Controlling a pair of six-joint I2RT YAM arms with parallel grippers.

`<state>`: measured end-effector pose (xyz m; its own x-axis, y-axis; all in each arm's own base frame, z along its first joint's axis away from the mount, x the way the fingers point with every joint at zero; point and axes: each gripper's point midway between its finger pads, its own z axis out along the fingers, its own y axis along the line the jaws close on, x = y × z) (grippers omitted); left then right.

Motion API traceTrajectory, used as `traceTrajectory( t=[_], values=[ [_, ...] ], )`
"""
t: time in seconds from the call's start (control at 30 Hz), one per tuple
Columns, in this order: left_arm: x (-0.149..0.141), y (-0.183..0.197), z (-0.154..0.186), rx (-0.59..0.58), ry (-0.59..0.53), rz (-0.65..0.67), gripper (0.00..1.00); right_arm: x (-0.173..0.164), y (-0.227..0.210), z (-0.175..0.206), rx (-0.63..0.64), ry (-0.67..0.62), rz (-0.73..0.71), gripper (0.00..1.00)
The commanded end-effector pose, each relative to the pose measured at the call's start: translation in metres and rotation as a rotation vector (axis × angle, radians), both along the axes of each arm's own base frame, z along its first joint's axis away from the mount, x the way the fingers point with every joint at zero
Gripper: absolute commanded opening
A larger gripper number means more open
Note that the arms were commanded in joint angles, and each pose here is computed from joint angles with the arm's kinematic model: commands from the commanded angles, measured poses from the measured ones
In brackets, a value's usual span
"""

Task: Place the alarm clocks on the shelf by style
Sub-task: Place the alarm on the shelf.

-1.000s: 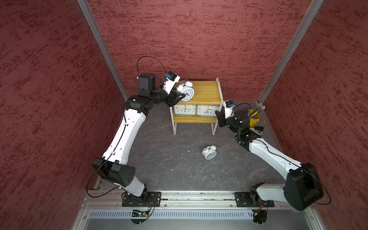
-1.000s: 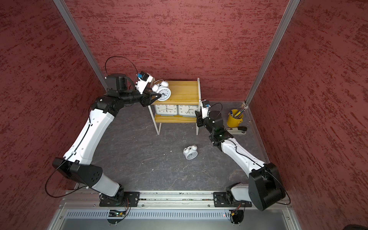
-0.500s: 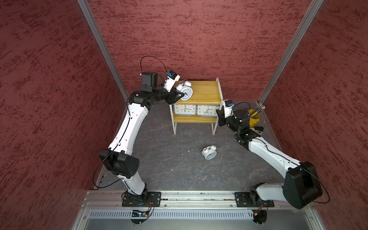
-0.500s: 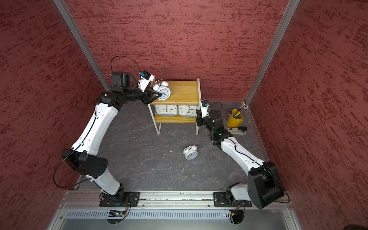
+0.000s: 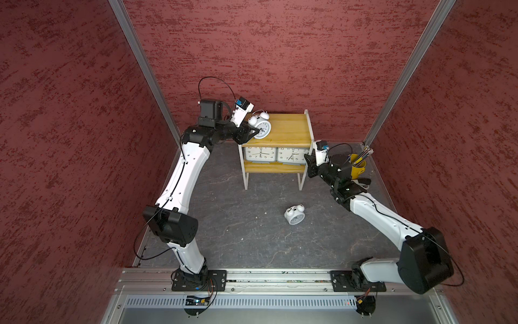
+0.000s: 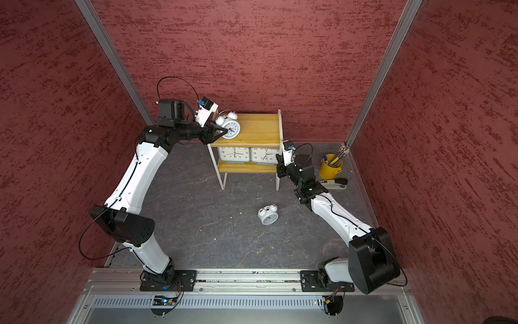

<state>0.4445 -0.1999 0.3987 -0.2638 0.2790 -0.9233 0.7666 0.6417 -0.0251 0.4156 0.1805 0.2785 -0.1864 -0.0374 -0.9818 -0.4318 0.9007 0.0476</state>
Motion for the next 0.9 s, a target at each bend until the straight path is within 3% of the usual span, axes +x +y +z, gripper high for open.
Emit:
traceTrajectory(
  t=[0.0, 0.23, 0.43, 0.67, 0.87],
  values=[
    [0.005, 0.001, 0.000, 0.005, -0.004, -0.004, 0.45, 0.004, 0.004, 0.016, 0.037, -0.022, 0.016, 0.17],
    [0.006, 0.002, 0.003, 0.003, -0.008, 0.000, 0.79, 0.005, 0.004, 0.015, 0.035, -0.021, 0.016, 0.17],
    [0.005, 0.007, 0.008, 0.009, -0.036, 0.035, 0.98, 0.004, 0.005, 0.013, 0.039, -0.015, 0.022, 0.17],
    [0.001, 0.017, 0.013, 0.032, -0.095, 0.092, 0.99, 0.004, 0.005, 0.011, 0.036, -0.009, 0.024, 0.17],
    [0.003, 0.024, 0.008, 0.083, -0.127, 0.140, 0.93, 0.004, 0.006, 0.012, 0.041, -0.006, 0.029, 0.17]
  ],
)
